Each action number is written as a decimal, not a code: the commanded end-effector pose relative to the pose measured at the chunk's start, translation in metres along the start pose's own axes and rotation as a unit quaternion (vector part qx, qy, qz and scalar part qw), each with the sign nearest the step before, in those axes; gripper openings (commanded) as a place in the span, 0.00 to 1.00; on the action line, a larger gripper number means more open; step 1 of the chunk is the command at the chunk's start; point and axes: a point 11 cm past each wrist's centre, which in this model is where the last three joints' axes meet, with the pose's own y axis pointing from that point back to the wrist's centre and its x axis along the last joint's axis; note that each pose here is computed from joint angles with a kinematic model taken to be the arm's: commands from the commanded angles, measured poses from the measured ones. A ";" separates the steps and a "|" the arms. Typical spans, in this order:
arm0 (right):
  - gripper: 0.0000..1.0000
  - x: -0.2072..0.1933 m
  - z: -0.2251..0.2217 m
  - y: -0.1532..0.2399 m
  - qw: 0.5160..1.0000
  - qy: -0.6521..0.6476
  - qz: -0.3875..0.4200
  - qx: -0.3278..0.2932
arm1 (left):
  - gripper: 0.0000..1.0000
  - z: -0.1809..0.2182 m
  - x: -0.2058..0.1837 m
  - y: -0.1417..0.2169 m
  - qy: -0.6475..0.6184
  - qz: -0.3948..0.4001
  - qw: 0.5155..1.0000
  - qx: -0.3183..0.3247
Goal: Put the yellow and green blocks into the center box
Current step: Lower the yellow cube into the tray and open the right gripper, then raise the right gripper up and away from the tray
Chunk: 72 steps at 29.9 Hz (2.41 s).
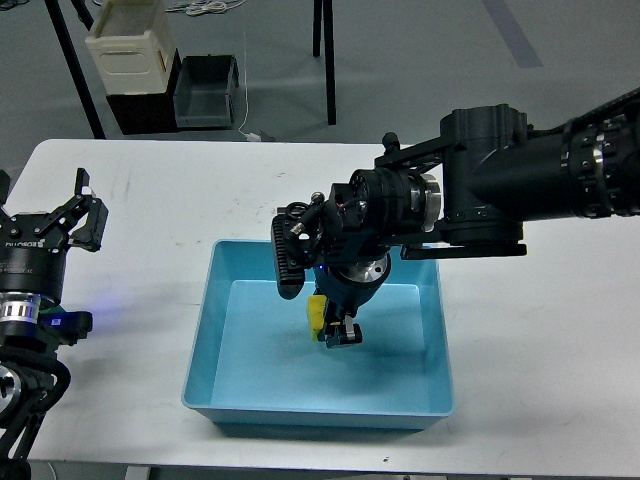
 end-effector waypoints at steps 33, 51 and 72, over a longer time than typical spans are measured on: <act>0.97 0.008 0.030 0.034 0.989 -0.117 0.088 -0.006 | 1.00 0.062 -0.065 -0.041 -0.104 -0.098 0.988 -0.062; 0.98 0.008 0.095 0.195 0.865 -0.274 0.418 -0.043 | 1.00 0.123 -0.108 -0.048 -0.423 -0.147 0.891 -0.067; 1.00 -0.090 0.137 0.244 0.424 -0.492 0.761 0.002 | 0.99 0.139 -0.133 -0.062 -0.720 -0.183 0.665 0.072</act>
